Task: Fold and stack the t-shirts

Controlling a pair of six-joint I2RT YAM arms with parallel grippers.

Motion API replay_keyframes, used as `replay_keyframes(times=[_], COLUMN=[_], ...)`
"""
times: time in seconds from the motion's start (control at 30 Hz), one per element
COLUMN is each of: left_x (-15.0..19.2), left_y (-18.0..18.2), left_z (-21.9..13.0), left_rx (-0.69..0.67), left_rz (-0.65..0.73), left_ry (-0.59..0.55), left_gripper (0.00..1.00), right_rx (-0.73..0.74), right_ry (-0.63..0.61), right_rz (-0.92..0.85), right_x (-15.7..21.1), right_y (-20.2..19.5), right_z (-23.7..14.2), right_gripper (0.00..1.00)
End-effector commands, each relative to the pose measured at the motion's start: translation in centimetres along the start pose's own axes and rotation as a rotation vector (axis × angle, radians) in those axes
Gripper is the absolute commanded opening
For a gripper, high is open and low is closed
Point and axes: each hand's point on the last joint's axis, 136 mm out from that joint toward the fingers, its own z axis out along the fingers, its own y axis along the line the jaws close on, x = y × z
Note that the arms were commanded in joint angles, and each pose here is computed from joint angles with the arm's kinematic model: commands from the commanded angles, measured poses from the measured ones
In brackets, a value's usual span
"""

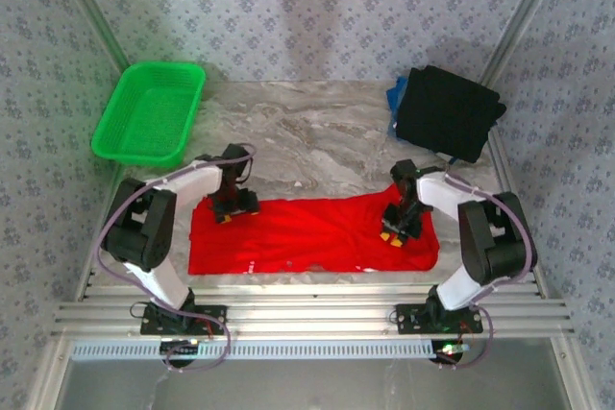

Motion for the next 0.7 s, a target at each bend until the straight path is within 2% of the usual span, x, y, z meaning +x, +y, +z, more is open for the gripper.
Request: replay_keyframes(times=[0.0, 0.13, 0.37, 0.5, 0.67], left_x=[0.9, 1.1, 1.0, -0.2, -2.5], left_y=[3.0, 4.9, 6.9, 5.8, 3.6], left_z=[1.2, 1.6, 1.3, -0.8, -7.2], left_rx=[-0.092, -0.124, -0.111, -0.04, 0.093], left_rz=[-0.117, -0.164, -0.238, -0.235, -0.222], left_ry=[0.047, 0.058, 0.052, -0.017, -0.17], left_gripper=[0.67, 0.66, 0.66, 0.69, 0.77], right_rx=[0.063, 0.095, 0.054, -0.097, -0.346], right_ry=[-0.164, -0.208, -0.281, -0.354, -0.442], right_rz=[0.013, -0.019, -0.054, -0.098, -0.226], right_x=[-5.5, -9.1, -16.5, -19.7, -20.2], right_y=[1.5, 4.6, 12.5, 18.3, 24.9], right_z=[0.6, 0.3, -1.0, -3.1, -9.5], right_gripper=[0.25, 0.24, 0.23, 0.24, 0.29])
